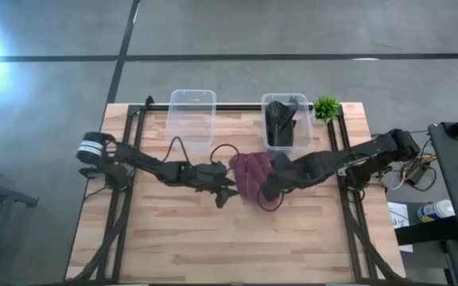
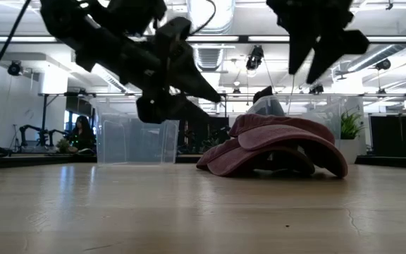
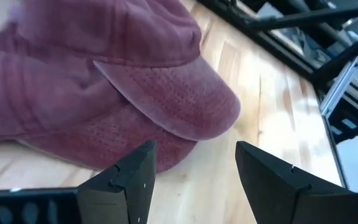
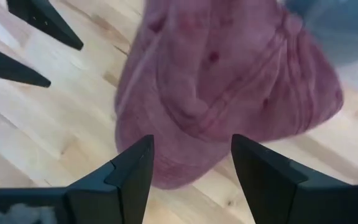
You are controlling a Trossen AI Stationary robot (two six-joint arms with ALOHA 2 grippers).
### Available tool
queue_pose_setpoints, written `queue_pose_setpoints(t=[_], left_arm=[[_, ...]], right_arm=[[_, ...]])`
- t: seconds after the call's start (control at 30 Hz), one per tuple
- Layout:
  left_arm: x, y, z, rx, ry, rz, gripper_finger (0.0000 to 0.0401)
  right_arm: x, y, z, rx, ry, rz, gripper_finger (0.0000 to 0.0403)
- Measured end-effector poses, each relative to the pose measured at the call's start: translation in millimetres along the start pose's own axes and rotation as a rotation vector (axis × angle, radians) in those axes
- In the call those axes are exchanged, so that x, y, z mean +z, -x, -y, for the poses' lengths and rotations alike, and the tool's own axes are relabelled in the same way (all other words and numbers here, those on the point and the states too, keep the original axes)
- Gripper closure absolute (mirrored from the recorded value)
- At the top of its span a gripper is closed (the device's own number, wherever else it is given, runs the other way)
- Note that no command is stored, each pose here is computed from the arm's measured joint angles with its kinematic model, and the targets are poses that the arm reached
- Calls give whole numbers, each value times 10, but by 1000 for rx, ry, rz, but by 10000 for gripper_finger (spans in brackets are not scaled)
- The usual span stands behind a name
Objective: Pick & Place hat
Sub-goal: Put the right red cap into the left transparent bin
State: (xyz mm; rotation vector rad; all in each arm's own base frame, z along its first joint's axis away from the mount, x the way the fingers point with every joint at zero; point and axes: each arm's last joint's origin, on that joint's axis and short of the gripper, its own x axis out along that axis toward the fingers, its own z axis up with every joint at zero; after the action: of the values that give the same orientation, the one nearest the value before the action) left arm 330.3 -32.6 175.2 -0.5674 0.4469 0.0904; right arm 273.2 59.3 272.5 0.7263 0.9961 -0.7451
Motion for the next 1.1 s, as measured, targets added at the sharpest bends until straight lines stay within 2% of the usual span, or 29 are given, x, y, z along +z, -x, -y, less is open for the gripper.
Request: queue_pose_setpoints(t=[0.2, 0.37, 0.53, 0.73, 0.8, 1.1], left_arm=[[25, -152, -97, -11, 150, -38, 188], [74, -169, -195, 1, 248, -28, 188], [146, -169, -246, -50, 387, -20, 188], [127, -296, -366, -43, 480, -5, 188], [121, -356, -394, -31, 509, -7, 188], [192, -639, -399, -31, 514, 1, 188]], right_arm=[[-127, -202, 103, -12, -53, -11, 193], [-191, -330, 163, 28, -79, -4, 193], [-255, -444, 238, 32, -115, -7, 193], [-323, -565, 310, 24, -106, -17, 193], [-334, -600, 302, 61, -98, -17, 193], [-443, -802, 371, 151, -112, -50, 193]])
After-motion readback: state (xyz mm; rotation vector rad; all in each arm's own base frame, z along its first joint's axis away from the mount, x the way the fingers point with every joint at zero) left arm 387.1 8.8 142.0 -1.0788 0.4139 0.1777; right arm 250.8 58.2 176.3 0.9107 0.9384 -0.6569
